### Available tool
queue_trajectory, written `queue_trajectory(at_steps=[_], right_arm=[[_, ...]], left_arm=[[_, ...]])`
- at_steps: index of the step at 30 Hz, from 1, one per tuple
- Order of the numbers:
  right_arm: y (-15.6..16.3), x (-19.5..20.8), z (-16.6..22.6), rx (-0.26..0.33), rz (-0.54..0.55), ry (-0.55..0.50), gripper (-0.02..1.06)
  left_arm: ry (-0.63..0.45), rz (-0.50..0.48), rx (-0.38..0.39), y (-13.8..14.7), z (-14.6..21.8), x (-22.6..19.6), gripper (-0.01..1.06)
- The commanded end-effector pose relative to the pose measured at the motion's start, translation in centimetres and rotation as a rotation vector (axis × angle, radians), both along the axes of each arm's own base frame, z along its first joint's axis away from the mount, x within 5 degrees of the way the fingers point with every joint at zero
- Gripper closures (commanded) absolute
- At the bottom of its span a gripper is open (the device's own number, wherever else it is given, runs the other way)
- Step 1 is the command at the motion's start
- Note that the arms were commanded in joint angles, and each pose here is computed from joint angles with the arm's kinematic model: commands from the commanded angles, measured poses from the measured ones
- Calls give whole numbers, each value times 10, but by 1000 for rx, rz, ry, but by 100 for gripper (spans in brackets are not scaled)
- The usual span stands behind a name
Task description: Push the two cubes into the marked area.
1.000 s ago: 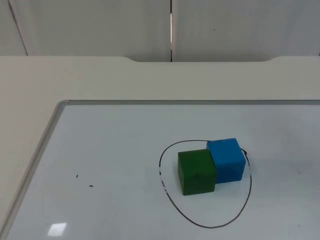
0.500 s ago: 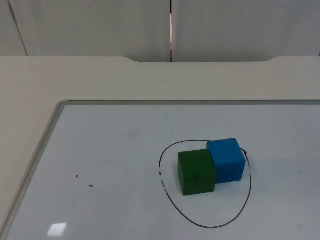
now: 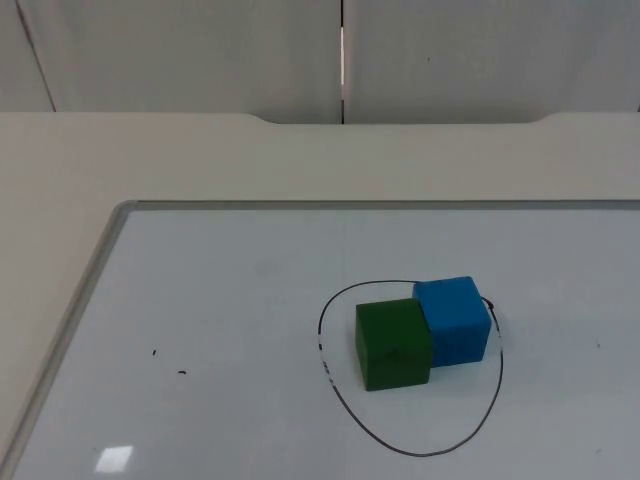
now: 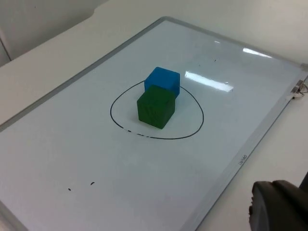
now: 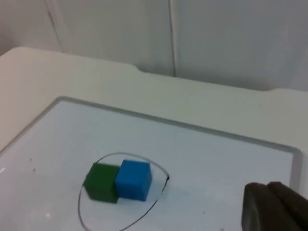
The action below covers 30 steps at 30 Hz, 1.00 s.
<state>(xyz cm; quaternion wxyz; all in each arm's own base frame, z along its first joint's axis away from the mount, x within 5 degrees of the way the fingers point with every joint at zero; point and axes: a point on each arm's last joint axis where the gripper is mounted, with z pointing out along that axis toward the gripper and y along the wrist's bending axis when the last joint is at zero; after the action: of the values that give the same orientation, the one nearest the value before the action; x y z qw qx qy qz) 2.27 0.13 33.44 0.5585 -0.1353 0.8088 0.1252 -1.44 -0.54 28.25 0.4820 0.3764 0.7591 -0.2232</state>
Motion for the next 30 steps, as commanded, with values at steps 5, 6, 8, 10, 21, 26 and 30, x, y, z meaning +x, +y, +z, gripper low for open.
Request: queue_trajectory(at_steps=[5,6,8,10,21,26,30], right_arm=[[1,-11,-23,-10,79,-7,105],[-1,-15,-28,-16,83,-11,105],[-3,-19,-29,-19,83,-7,105],[-7,-26,-33,-23,83,-6,105],[-9,-27,-55,-116,90,86,105],[-9,-27,-55,-117,92,86,105],[-9,-27,-55,-117,92,86,105]], left_arm=[[21,-19,-1,-1,-3,-1,105],[24,-22,1,-2,-4,-1,105],[27,-24,4,-2,-5,-1,105],[25,-28,5,-2,-4,-1,105],[28,-32,14,-2,-6,-1,105],[28,-32,14,-2,-6,-1,105],[26,-30,17,-2,-6,-1,105]])
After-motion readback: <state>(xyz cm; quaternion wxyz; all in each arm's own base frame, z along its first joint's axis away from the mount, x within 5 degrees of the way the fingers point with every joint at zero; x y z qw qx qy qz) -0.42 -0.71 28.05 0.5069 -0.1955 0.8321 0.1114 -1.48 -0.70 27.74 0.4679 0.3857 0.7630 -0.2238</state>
